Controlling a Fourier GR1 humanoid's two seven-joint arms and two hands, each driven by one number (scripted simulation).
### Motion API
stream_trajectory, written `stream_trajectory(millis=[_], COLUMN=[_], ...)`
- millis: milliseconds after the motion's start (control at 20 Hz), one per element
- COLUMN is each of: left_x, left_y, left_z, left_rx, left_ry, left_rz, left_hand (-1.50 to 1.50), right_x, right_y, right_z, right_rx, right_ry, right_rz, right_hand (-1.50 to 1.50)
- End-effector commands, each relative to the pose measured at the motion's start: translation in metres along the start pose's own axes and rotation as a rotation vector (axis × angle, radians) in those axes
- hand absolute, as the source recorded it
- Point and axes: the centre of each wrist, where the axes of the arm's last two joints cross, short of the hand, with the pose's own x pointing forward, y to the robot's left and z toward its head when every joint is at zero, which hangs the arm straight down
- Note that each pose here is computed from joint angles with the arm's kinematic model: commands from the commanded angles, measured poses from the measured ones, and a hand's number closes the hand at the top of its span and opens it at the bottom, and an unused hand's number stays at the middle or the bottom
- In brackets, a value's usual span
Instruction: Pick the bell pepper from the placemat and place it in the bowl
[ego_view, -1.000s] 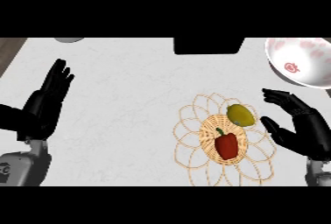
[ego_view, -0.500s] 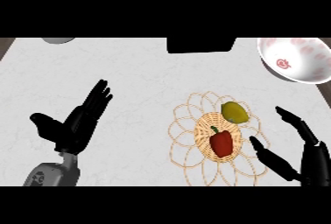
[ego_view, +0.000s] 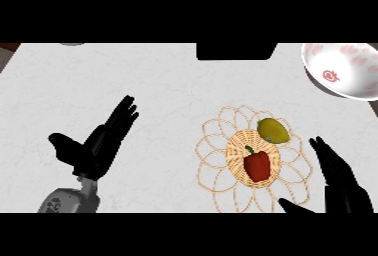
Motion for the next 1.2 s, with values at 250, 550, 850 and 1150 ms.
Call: stream_trajectory(millis=[250, 550, 850, 1150], left_x=[0.000, 0.001, 0.006, -0.014], left_y=[-0.007, 0.003, -0.018, -0.009], left_z=[-0.003, -0.002, -0.002, 0.003], left_rx=[-0.037, -0.029, -0.052, -0.026], left_ry=[-0.001, -0.016, 0.004, -0.014], left_rz=[0.013, 0.003, 0.015, -0.002], left_hand=[0.00, 0.00, 0.00, 0.00], right_x=[0.084, 0.135, 0.130, 0.113], right_y=[-0.004, -0.002, 0.008, 0.036], right_z=[0.008, -0.008, -0.024, -0.039], right_rx=[0.178, 0.280, 0.319, 0.406], right_ry=[0.299, 0.431, 0.534, 0.613], right_rz=[0.232, 0.255, 0.293, 0.351], right_hand=[-1.50, -1.50, -1.50, -1.50])
